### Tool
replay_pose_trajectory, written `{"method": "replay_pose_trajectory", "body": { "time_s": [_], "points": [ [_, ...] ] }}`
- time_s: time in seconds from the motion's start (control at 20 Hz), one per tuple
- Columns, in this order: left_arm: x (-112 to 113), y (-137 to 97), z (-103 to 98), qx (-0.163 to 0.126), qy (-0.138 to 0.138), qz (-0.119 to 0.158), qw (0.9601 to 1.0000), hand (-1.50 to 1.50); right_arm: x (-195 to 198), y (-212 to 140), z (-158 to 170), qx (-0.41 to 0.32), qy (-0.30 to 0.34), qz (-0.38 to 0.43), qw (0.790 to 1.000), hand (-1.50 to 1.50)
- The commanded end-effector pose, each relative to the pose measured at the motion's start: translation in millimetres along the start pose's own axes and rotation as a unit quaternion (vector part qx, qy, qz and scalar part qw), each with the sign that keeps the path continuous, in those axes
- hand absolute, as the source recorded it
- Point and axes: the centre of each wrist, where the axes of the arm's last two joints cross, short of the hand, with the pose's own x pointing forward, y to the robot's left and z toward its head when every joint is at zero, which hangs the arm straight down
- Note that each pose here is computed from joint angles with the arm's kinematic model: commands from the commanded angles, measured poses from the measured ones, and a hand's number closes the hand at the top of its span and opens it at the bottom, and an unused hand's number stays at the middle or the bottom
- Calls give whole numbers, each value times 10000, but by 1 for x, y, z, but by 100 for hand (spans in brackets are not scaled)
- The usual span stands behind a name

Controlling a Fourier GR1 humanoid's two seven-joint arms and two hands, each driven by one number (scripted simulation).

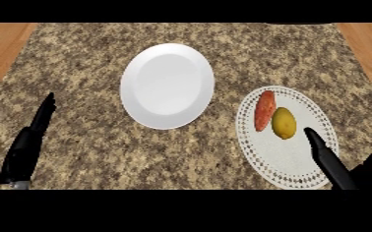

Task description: Pick the lemon from the placemat and place it in the plate

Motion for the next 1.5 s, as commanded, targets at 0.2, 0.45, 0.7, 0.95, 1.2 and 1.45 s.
{"method": "replay_pose_trajectory", "body": {
  "time_s": [0.2,0.45,0.7,0.95,1.2,1.45],
  "points": [
    [0,0,0,-26,-60,-150,9999,0,9,-48,14,1005,1026,1704,9748,-150],
    [7,-10,-3,-96,-161,-83,9998,0,24,-52,-8,1336,1623,2365,9486,-150],
    [4,-13,3,-167,-166,-41,9997,0,43,-39,-64,1721,2194,2872,9164,-150],
    [7,4,-6,-60,-126,-91,9999,0,38,-14,-81,2203,2645,3202,8826,-150],
    [2,11,-11,-32,-44,-87,9999,0,22,-11,-72,2677,2950,3766,8364,-150],
    [-5,-1,-7,-27,-40,-49,10000,0,-6,-14,-98,3083,3110,3893,8104,-150]
  ]
}}
